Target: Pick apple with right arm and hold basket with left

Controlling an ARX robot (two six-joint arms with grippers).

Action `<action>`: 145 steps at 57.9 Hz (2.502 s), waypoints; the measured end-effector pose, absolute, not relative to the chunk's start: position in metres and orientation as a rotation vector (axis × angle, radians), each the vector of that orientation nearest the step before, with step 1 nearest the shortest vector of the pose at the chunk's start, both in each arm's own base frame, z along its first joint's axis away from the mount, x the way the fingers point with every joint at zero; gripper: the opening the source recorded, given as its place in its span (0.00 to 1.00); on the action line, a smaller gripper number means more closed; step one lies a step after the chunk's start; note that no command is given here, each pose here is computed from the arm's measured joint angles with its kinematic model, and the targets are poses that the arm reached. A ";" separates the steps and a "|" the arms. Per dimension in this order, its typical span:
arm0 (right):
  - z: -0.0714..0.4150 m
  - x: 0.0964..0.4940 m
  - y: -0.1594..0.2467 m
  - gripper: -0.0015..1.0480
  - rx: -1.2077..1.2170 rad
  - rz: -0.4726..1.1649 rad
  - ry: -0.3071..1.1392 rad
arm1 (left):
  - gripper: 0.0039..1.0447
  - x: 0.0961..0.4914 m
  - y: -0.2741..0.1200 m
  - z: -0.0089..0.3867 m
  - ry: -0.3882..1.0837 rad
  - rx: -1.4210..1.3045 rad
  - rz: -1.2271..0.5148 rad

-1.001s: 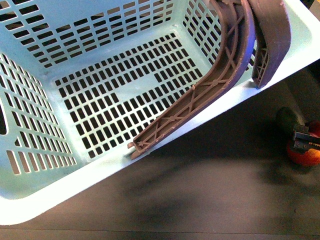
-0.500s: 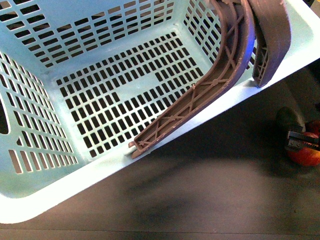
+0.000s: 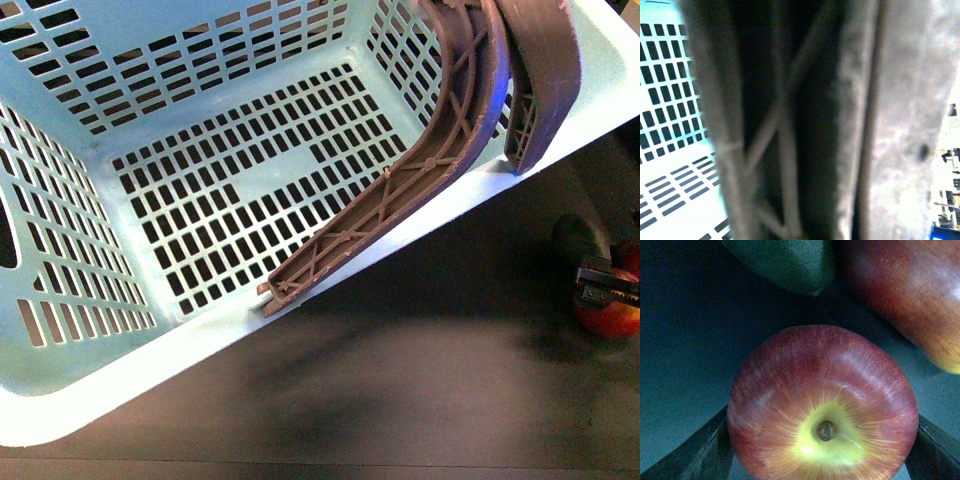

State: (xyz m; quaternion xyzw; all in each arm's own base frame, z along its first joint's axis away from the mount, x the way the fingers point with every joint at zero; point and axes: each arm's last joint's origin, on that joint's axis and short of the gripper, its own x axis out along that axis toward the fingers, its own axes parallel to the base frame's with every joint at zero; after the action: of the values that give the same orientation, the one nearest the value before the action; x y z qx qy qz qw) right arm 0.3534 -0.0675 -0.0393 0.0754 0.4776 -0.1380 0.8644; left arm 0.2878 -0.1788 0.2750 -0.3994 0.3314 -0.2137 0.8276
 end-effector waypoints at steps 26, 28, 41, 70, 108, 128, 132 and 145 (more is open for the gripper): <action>0.077 0.321 -0.066 0.76 0.135 -0.184 0.756 | 0.13 0.288 -0.179 0.275 0.703 -0.848 -0.453; 0.094 0.316 -0.064 0.76 0.126 -0.171 0.724 | 0.13 0.288 -0.179 0.275 0.703 -0.848 -0.453; 0.213 0.289 -0.048 0.76 0.114 -0.104 0.431 | 0.13 0.288 -0.179 0.275 0.703 -0.848 -0.453; 0.275 0.291 0.038 0.76 0.156 0.131 0.295 | 0.13 0.288 -0.179 0.275 0.703 -0.848 -0.453; 0.247 0.288 0.136 0.76 0.134 0.365 0.383 | 0.13 0.288 -0.179 0.275 0.703 -0.848 -0.453; 0.258 0.284 0.116 0.92 0.195 0.310 0.345 | 0.13 0.288 -0.180 0.273 0.716 -0.847 -0.459; 0.263 0.278 0.104 0.92 0.205 0.277 0.317 | 0.13 0.288 -0.180 0.272 0.714 -0.850 -0.452; 0.278 0.247 0.038 0.92 0.170 -0.047 0.160 | 0.13 0.290 -0.179 0.272 0.703 -0.841 -0.440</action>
State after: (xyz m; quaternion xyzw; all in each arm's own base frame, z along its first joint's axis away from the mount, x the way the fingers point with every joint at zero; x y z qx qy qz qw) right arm 0.2472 0.0382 0.2782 0.0847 0.0800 -0.0236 0.9929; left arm 0.2895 -0.1785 0.2723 -0.3963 0.3313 -0.2073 0.8308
